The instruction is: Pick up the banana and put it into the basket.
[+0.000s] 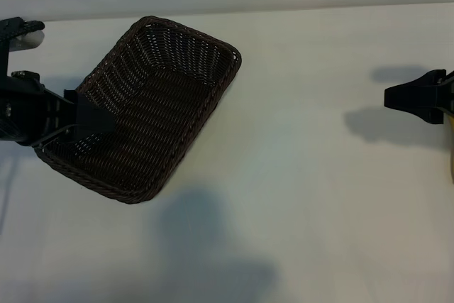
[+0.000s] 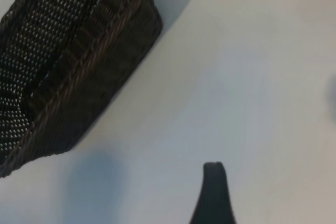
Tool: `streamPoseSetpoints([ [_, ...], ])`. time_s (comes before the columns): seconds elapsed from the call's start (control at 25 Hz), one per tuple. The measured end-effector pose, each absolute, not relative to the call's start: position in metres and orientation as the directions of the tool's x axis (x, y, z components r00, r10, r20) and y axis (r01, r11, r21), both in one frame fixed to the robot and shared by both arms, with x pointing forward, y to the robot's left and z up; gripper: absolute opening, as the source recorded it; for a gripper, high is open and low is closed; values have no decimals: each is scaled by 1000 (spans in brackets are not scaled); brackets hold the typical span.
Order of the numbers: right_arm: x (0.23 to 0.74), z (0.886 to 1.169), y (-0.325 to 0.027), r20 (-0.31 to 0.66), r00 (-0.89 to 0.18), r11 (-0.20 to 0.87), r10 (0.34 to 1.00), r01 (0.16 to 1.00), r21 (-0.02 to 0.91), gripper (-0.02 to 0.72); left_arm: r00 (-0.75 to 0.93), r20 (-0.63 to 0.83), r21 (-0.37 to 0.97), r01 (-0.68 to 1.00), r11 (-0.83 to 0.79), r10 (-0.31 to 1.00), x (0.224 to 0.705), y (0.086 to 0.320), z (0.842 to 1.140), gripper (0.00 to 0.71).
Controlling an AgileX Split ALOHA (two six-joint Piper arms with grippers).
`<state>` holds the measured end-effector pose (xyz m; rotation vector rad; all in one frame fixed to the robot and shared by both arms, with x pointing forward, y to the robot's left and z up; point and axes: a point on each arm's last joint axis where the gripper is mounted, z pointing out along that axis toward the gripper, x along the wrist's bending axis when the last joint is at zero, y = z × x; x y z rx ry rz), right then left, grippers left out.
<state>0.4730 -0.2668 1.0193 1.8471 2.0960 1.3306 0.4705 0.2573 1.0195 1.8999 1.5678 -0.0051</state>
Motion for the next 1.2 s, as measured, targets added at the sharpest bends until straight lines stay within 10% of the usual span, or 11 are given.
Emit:
streamPoseSetpoints([
  [1.2, 473, 1019, -267, 481, -286, -82, 829, 788, 611, 570, 216, -425, 468, 884, 9, 879, 472, 258, 1020, 570],
])
